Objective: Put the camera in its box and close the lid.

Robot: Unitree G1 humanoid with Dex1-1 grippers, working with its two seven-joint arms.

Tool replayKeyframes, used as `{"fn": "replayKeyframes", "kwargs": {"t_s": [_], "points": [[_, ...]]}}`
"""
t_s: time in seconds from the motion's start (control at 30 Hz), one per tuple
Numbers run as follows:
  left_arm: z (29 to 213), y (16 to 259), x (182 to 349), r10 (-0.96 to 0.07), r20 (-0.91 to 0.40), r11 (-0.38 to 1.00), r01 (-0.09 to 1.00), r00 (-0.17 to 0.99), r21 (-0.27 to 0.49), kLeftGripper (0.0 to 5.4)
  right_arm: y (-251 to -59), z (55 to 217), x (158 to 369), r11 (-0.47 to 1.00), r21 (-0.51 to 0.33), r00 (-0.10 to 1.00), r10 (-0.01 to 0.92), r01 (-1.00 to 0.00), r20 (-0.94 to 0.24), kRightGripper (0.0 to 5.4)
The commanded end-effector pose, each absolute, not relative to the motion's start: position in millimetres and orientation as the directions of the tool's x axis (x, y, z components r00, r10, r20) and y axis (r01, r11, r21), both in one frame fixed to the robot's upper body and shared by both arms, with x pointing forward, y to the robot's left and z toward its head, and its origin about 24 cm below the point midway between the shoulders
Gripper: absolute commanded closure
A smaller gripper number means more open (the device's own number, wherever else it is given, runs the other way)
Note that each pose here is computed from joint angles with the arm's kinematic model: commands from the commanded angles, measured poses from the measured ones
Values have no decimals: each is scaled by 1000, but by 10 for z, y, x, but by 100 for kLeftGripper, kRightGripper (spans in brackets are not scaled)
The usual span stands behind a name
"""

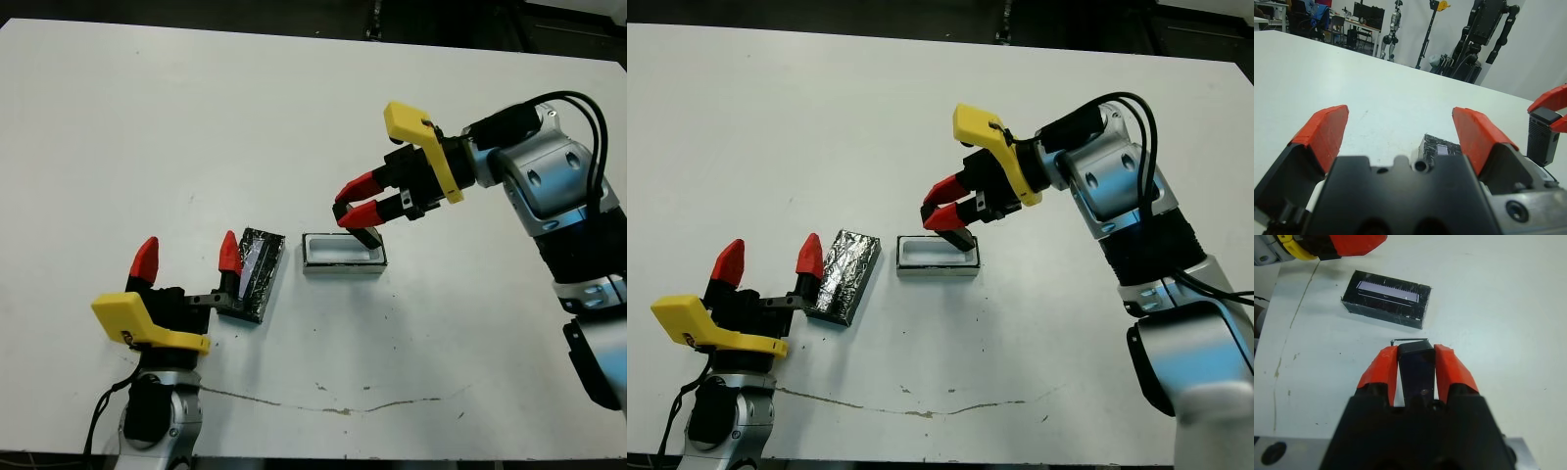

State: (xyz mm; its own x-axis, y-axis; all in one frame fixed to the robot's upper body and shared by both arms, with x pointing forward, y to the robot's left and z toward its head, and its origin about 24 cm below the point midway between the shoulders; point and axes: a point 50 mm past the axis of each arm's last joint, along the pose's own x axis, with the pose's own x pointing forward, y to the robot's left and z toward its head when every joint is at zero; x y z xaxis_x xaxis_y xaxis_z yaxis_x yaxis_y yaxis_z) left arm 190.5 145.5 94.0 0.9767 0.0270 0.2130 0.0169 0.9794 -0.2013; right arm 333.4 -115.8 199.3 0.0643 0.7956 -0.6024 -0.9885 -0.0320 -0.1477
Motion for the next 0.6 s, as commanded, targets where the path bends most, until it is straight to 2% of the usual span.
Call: {"fn": "replayKeyframes", "kwargs": {"t_s": [0.03,0.6], "points": [[921,1463,1881,42,196,979,-1,980,-205,0,-1200,1943,3329,-26,-152,74,782,-988,-619,366],[918,1460,1881,40,197,976,4,980,-217,0,-1179,1886,3322,-25,-126,63,758,-992,-649,366]]}}
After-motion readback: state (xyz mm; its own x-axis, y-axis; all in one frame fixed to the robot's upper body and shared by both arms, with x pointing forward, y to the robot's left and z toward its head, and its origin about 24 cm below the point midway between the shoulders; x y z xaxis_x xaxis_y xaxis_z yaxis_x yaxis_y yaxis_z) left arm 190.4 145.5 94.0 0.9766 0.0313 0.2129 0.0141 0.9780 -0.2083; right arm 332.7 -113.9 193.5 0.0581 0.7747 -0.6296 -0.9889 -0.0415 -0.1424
